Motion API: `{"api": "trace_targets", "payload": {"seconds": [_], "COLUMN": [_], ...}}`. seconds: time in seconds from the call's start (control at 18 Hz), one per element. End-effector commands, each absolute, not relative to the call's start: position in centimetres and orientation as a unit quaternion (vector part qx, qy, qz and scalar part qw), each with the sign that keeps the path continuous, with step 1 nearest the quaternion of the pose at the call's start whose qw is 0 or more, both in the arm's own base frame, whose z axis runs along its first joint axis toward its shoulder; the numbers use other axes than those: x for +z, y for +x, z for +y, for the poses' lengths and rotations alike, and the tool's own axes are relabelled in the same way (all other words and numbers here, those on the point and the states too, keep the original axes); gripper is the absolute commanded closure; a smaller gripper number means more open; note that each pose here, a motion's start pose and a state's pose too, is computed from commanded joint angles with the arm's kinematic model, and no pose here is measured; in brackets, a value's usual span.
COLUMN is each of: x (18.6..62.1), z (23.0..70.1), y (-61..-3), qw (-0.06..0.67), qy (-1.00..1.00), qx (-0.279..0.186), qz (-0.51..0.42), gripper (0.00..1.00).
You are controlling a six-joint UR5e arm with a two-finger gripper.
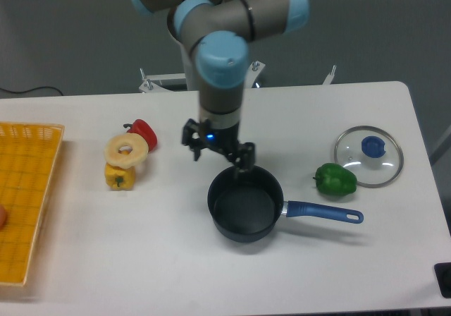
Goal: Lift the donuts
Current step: 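Move the gripper across the table toward the beige donut on the yellow pepper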
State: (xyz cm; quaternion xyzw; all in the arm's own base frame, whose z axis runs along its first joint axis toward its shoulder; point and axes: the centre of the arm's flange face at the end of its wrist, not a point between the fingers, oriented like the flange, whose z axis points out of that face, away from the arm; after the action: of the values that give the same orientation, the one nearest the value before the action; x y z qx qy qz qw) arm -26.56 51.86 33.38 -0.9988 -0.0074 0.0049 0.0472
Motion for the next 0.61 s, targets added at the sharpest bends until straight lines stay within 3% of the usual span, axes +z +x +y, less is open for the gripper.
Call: {"api": "trace_targets", "payload": {"seconds": [0.61], "x": [28.6], "z": [54.8], "y": [-16.8], "qw": [0.003], "qy": [-0.999], "qx": [-0.001], "qz": [0.043], "gripper": [0.00]}}
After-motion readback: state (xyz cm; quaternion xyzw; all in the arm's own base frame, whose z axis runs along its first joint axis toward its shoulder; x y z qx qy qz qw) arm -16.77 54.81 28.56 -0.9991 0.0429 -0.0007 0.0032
